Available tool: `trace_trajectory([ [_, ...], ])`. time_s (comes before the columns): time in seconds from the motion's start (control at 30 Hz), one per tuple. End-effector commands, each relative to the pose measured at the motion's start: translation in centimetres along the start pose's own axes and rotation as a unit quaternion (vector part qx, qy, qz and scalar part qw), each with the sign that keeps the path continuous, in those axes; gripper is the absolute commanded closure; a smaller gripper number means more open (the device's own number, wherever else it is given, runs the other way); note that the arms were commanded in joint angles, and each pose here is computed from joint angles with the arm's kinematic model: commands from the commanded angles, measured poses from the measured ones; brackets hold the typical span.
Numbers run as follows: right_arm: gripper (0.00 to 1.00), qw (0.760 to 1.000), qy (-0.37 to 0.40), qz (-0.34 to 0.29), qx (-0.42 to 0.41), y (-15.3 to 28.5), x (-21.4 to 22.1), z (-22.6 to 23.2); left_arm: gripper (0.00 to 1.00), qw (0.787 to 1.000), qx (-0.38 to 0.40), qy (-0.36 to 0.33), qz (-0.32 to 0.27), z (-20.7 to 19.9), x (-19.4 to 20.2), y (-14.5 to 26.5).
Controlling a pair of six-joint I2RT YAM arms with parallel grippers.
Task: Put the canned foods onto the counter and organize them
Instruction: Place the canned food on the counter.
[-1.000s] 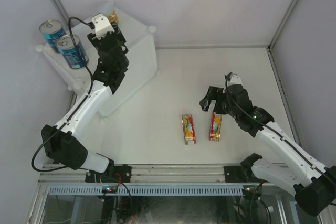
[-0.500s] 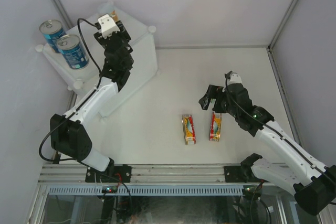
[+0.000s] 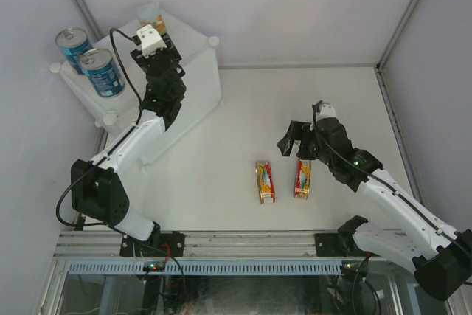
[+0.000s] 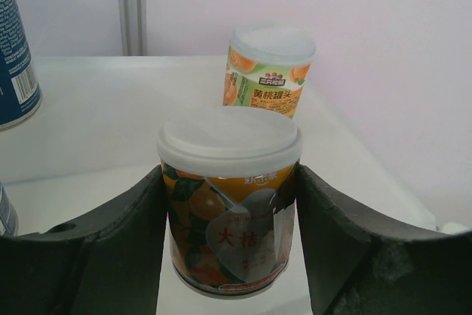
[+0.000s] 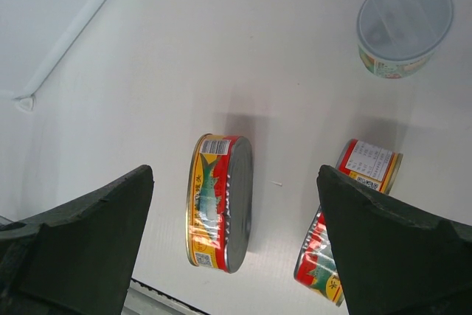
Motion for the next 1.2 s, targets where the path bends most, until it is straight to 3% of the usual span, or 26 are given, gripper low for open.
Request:
trace_trajectory([
  [0.0, 0.08, 0.998, 0.019, -0.049, -0.03, 1.0, -2.7, 1.4, 1.0, 0.998, -0.002, 0.051, -0.037, -0.1, -4.1, 0.6],
  [1.17, 0.08, 0.996, 0.033, -0.051, -0.061, 3.2, -1.4, 1.9, 0.92, 1.0, -0.009, 0.024, 0.006, -1.5, -2.6, 0.5],
])
Point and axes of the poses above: each gripper's point midway between its finger pads, its own y axis back along the fingers, its own z axis along the line the jaws close on, x = y × z, the point moved 3 cm from there along y, back along the fingers, and after that the axes turned 13 degrees about y, right-handed, at the moved point
